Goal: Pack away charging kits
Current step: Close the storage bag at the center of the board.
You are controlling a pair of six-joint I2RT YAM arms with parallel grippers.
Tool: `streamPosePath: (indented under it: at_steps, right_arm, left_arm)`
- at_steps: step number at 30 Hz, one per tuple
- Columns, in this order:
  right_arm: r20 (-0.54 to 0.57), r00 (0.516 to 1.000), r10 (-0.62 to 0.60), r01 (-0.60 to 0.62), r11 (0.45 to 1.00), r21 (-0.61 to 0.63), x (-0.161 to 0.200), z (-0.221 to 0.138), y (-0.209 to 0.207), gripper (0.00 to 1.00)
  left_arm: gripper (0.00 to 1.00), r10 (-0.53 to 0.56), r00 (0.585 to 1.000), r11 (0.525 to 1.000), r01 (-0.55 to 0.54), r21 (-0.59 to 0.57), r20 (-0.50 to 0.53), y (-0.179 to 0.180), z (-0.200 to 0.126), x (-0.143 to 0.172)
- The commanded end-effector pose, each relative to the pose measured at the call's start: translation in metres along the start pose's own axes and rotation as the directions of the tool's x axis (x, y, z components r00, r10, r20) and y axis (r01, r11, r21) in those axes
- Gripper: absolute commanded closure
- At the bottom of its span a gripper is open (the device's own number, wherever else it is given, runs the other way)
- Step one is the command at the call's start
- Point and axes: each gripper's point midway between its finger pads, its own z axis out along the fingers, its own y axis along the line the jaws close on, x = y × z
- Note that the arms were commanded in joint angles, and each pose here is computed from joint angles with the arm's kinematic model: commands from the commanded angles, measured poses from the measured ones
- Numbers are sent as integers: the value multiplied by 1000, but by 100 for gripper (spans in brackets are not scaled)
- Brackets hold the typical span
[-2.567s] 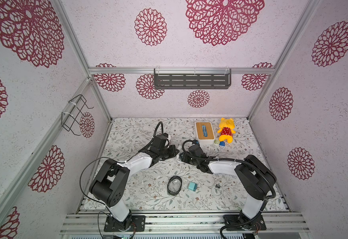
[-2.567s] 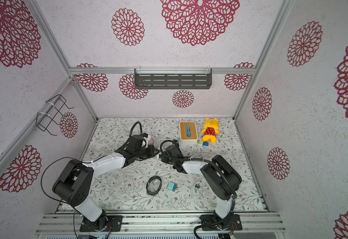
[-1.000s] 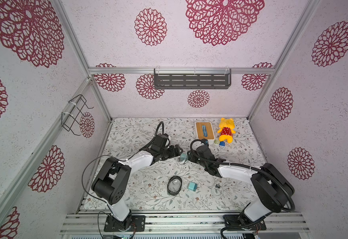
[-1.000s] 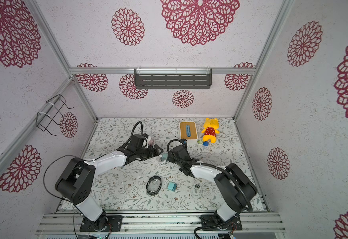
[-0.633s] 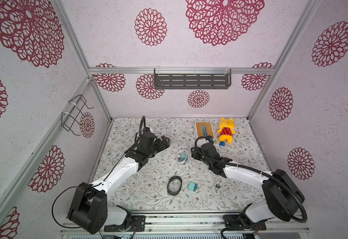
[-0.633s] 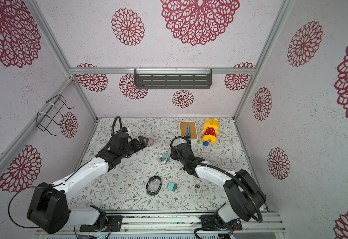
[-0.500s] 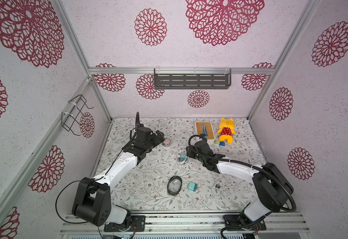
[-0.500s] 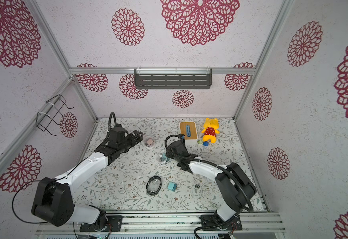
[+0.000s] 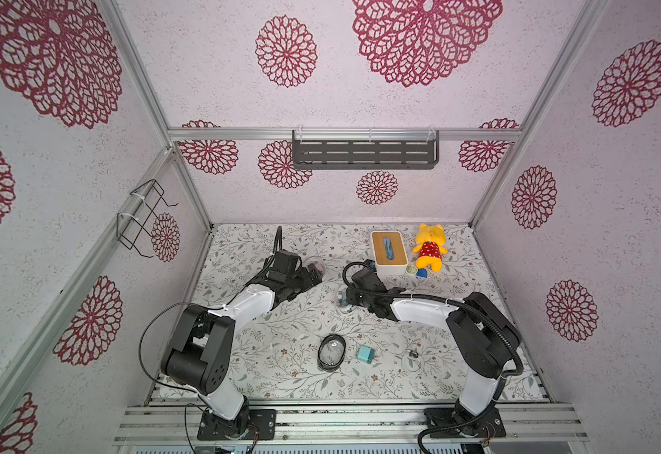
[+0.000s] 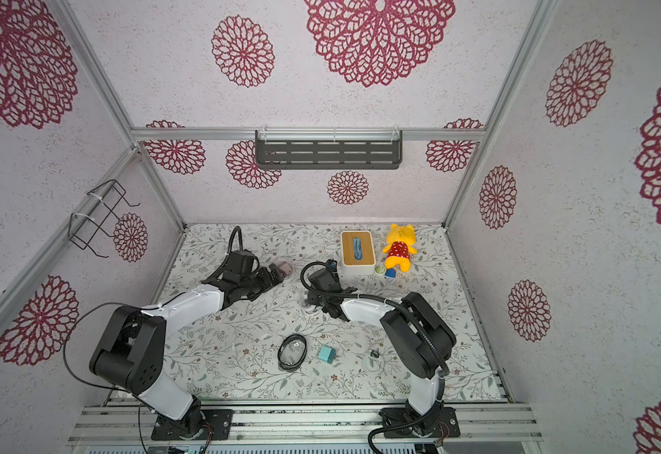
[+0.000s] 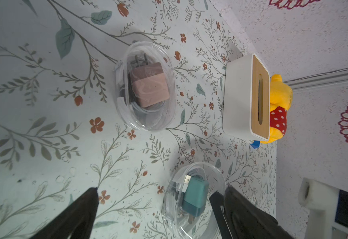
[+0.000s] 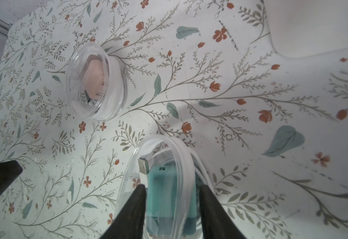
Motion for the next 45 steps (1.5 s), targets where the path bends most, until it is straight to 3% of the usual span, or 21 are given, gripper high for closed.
streamPosePath:
  at_steps: [1,6,8,22,35,39,45]
  right_arm:
    - [24,1000,15,-16,999,31,-6,-2,0,60]
    - [21,1000,0,-2,997,71,-7,0,-2,94]
    - [36,999,1,-4,996,94,-9,-3,-6,100]
    - [1,995,-95,91,950,300,-2,-12,-33,100]
    - [-39,998,-45,55,943,328,33,-6,-67,100]
    - [-21,999,-27,32,954,299,33,-10,-67,88]
    - [-9,1000,-13,15,956,292,32,-15,-72,81]
  left_arm:
    - [3,17,999,999,-16,35,-28,-9,8,2]
    - [3,16,999,999,-13,43,-47,-10,13,5]
    - [3,16,998,999,-13,47,-58,-10,16,6]
    - [3,14,995,999,-10,42,-99,-8,29,12]
    - [1,96,988,991,-84,103,-120,-34,29,22]
    - [1,143,981,982,-124,142,-134,-50,29,31]
    - [1,169,969,972,-133,195,-179,-64,35,44]
